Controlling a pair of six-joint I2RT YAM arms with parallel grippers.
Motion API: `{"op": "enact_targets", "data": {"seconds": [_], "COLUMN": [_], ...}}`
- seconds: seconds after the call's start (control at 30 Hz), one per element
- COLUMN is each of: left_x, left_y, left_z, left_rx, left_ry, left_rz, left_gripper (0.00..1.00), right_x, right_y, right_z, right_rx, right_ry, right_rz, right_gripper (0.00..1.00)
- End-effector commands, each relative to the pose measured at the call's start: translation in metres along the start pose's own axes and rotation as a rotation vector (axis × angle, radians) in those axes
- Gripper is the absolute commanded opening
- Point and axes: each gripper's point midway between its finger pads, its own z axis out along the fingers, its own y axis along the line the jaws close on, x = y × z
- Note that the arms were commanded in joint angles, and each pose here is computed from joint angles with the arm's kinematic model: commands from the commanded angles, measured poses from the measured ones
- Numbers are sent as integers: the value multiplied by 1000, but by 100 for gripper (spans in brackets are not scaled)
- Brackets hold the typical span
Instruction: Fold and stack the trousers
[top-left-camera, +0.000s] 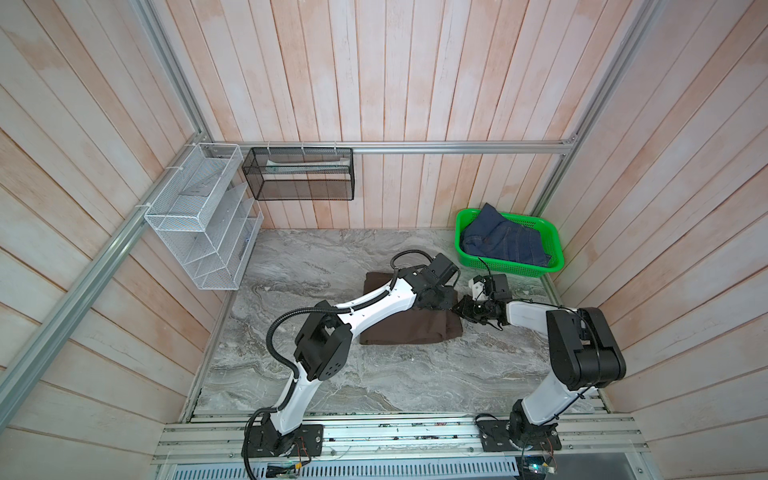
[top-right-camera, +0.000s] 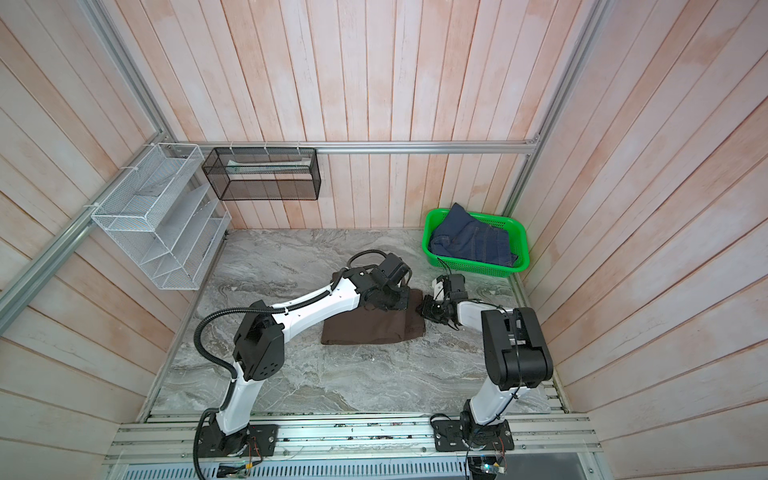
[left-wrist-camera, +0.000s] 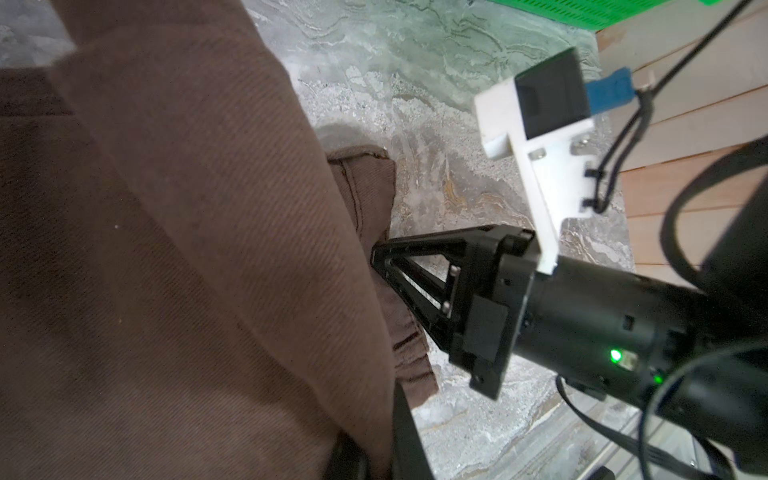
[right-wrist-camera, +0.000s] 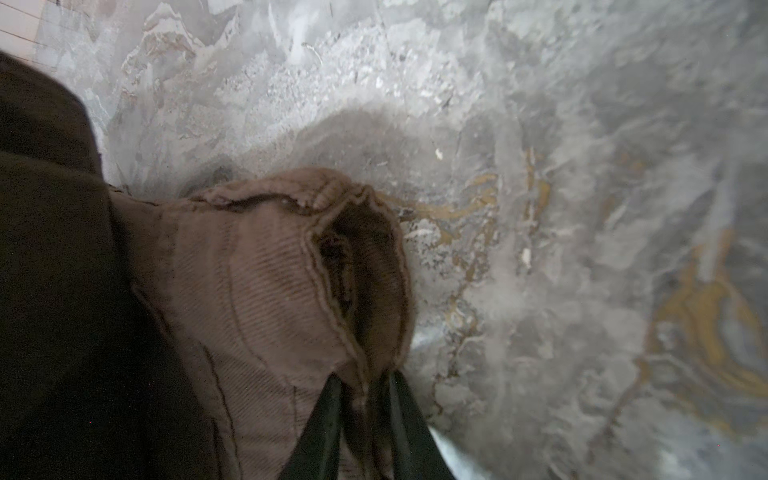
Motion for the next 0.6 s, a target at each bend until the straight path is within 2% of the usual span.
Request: {"op": "enact_targets", "data": {"seconds": [0.0, 0.17, 0.5, 0.57], "left_x": [-12, -20, -8, -9], "left_y": [-4, -7, -15, -18], "left_z": [10, 20, 46, 45], "left_rx": [-6, -13, 37, 50], "left_ry": [-29, -41, 34, 31], "left_rz": [-15, -16, -21, -19], "left_gripper": [0, 0, 0, 9], "right_x": [42, 42, 40, 39], "right_y": [-18, -18, -16, -15], "right_z": [8, 8, 7, 7], "right_rx": [47, 46, 43, 43], "right_ry": [135, 135, 131, 129], "right_rz": [41, 40, 34, 36], "right_gripper": [23, 23, 23, 23]}}
